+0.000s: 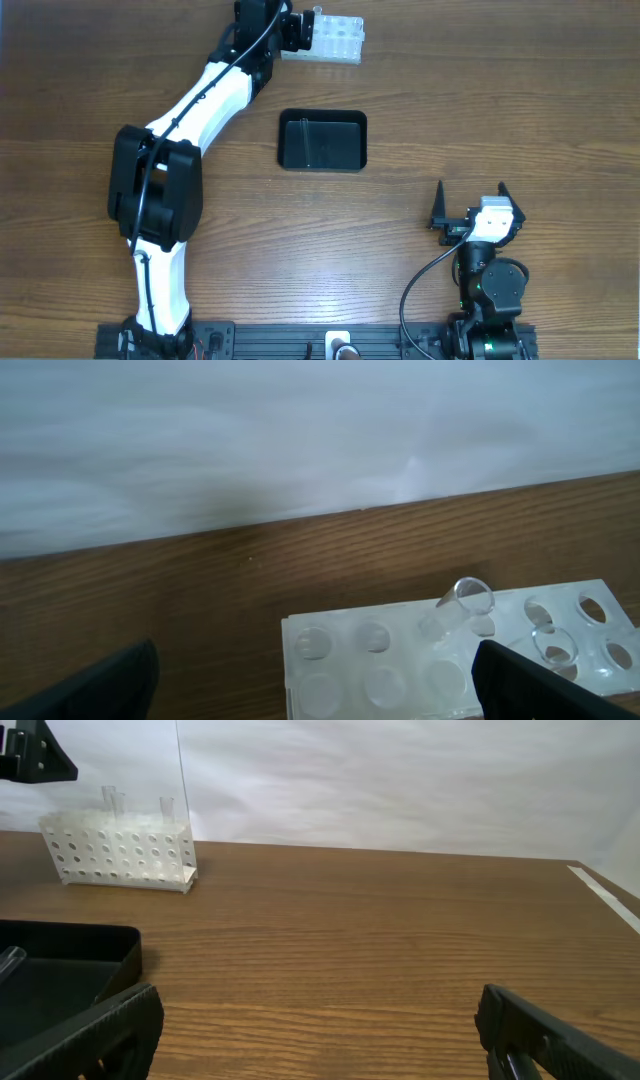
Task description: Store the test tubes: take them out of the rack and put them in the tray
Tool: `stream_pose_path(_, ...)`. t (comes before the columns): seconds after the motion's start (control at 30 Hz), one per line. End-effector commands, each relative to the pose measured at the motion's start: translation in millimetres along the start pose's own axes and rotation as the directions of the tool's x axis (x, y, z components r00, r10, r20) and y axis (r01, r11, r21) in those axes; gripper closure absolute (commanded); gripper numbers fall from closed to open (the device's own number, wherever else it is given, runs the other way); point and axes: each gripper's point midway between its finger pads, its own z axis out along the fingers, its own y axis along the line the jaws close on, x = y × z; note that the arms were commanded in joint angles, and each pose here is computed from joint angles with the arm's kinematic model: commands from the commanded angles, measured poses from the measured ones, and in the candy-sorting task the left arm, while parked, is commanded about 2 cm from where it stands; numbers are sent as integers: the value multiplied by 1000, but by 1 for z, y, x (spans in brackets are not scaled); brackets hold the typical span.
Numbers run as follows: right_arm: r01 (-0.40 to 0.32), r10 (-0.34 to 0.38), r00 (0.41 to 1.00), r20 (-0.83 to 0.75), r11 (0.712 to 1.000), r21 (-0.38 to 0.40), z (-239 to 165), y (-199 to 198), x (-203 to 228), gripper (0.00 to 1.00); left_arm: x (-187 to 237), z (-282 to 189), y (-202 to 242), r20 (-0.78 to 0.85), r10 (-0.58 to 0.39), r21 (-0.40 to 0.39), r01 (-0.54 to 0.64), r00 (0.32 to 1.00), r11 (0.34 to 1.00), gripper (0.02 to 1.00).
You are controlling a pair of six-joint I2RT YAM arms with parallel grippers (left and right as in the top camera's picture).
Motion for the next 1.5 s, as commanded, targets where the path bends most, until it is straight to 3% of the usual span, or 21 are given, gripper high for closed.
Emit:
stream_pose_path(0.03, -3, 3, 1000, -4, 1000, 10, 0, -2, 2, 9, 14, 10, 1, -24, 20, 12, -20, 1000, 1000, 18)
stream_pose_path(0.63, -3, 3, 1000, -4, 1000, 10, 0, -2, 2, 9, 26, 30, -12, 6, 38, 79, -38, 999, 996, 20)
stream_pose_path(1.5, -3, 3, 1000, -4, 1000, 10, 0, -2, 2, 7, 26, 47, -22, 69, 32, 115, -39, 997, 993, 18)
